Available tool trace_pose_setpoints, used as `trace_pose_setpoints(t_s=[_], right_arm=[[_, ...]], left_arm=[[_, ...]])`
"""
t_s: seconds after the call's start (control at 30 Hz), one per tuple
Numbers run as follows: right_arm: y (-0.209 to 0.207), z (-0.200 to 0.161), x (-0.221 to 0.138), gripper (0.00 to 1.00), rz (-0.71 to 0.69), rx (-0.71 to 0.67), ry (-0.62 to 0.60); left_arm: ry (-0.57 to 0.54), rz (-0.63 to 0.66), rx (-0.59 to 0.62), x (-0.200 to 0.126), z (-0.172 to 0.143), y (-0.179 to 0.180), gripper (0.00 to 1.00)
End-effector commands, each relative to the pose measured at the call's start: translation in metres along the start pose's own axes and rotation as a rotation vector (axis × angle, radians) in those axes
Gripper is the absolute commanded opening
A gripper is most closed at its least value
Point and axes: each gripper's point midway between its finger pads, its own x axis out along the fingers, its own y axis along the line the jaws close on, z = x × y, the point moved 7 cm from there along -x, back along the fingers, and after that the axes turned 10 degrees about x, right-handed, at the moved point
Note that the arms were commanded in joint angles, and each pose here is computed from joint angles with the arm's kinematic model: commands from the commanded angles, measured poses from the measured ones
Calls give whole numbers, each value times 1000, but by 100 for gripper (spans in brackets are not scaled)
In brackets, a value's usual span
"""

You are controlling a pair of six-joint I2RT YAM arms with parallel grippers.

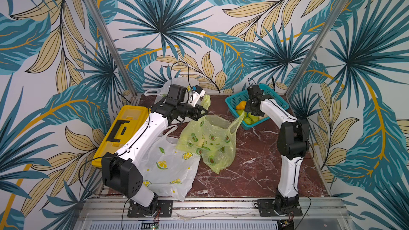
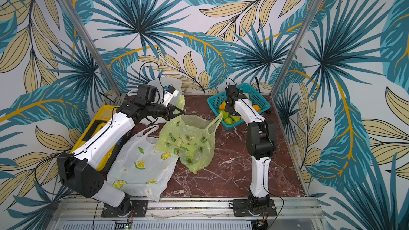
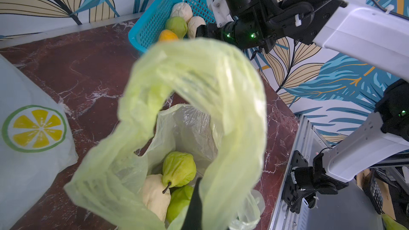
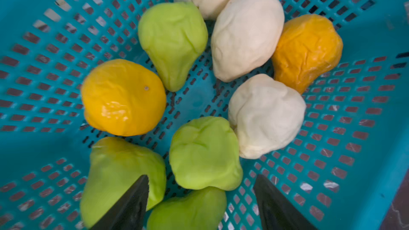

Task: Place the pears into plastic bags & tie knots
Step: Pick up the pear from the basket.

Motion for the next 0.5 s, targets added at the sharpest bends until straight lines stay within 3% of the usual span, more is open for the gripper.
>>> trace_pose_setpoints(t_s=[0.0, 0.13, 0.23, 0.37, 0.47], right_arm=[[-6, -12, 29, 77, -82, -65, 59], [-2, -16, 48, 74, -87, -71, 106], [1, -10, 45, 66, -65, -76, 96], [0, 8, 19, 46, -32, -78, 51], [-1, 22, -19, 39, 53, -47, 18]], left_arm=[[13, -8, 5, 6, -3, 2, 0], [1, -14, 5, 4, 1, 0, 0], [2, -10, 5, 3, 0, 0, 0], [2, -11, -7, 3, 0, 0, 0], [0, -14, -4, 4, 2, -2, 0]])
